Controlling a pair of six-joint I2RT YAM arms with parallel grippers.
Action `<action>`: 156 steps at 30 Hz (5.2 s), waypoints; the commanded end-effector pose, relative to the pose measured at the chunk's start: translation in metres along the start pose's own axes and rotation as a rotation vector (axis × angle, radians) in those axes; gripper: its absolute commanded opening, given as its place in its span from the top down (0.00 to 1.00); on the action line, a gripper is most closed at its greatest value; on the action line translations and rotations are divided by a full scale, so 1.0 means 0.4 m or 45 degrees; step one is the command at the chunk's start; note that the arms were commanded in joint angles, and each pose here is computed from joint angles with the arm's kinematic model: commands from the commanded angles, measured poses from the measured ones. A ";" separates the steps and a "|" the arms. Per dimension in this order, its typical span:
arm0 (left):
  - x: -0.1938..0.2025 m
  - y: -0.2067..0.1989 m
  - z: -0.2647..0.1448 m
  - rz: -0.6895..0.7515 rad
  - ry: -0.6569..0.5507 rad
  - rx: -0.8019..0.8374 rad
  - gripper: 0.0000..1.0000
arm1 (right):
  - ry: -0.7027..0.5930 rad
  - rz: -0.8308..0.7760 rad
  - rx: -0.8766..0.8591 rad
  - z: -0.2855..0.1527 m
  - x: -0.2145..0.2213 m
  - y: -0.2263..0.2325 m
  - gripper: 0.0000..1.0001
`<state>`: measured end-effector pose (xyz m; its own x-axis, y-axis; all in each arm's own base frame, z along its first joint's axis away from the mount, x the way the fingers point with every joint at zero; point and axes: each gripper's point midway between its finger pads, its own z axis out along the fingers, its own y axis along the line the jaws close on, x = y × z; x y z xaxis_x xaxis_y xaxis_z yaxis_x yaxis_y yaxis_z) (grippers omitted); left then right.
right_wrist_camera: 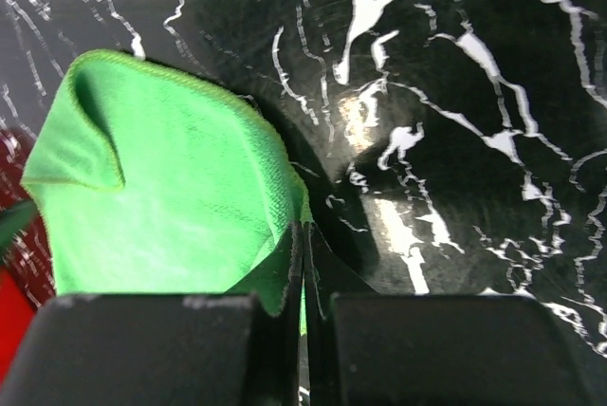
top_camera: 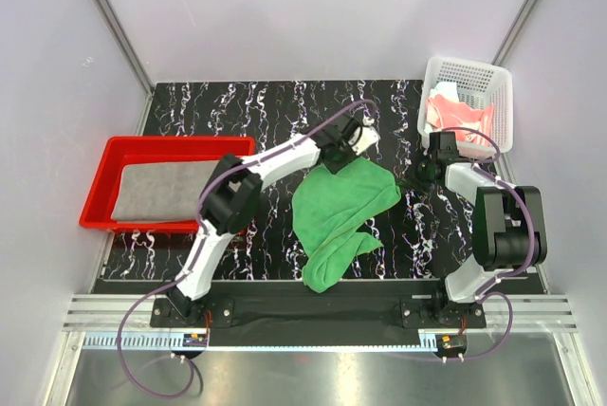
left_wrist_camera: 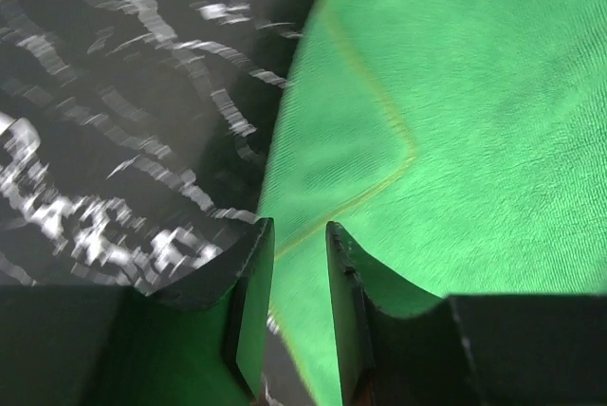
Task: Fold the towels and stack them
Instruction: Flatten out the crumpled towel
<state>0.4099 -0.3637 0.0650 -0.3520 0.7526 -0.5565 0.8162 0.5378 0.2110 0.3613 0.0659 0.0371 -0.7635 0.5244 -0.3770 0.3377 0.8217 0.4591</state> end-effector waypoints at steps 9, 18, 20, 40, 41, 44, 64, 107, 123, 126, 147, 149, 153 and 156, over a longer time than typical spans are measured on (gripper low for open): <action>-0.068 -0.059 0.030 0.184 -0.067 0.098 0.64 | -0.008 -0.018 -0.069 0.008 -0.024 0.031 1.00; -0.048 -0.070 0.072 0.188 -0.029 0.119 0.66 | -0.012 -0.019 -0.072 0.009 -0.027 0.034 1.00; -0.043 -0.073 0.079 0.186 -0.023 0.126 0.68 | -0.019 -0.024 -0.079 0.006 -0.031 0.038 1.00; -0.099 0.099 -0.033 -0.225 -0.219 0.091 1.00 | -0.071 -0.056 -0.076 0.004 -0.076 0.054 1.00; -0.092 0.111 -0.030 -0.255 -0.211 0.074 1.00 | -0.059 -0.056 -0.089 0.011 -0.072 0.056 1.00; -0.067 0.154 -0.028 -0.360 -0.198 0.051 1.00 | -0.020 -0.091 -0.169 0.033 -0.059 0.075 1.00; 0.090 0.200 -0.008 -0.778 -0.007 0.094 1.00 | 0.080 -0.290 -0.369 0.105 -0.089 0.150 0.61; 0.072 0.239 0.044 -0.375 -0.001 0.062 0.49 | 0.206 -0.359 -0.023 0.094 0.008 0.032 1.00; 0.095 0.279 0.131 -0.417 0.066 -0.059 0.47 | 0.205 -0.361 -0.060 0.087 0.014 0.043 1.00; 0.093 0.271 0.134 -0.410 0.057 -0.026 0.48 | 0.205 -0.359 -0.067 0.082 0.012 0.048 0.95; 0.062 0.197 0.129 -0.463 -0.003 0.217 1.00 | 0.229 -0.359 -0.027 0.070 0.036 0.028 0.97; 0.060 0.193 0.119 -0.491 -0.006 0.219 1.00 | 0.230 -0.368 -0.028 0.061 0.028 0.040 1.00; 0.010 0.213 0.028 -0.541 -0.082 0.171 1.00 | 0.136 -0.378 -0.062 0.003 -0.010 0.098 1.00; -0.036 0.244 -0.065 -0.585 -0.158 0.101 1.00 | 0.087 -0.388 -0.085 -0.048 -0.034 0.136 1.00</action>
<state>0.4760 -0.3119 0.0297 -0.6777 0.4864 -0.5515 0.6507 0.7460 -0.1417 0.3718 0.0921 0.0326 -0.8995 0.2343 -0.3689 0.0864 0.9228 0.3755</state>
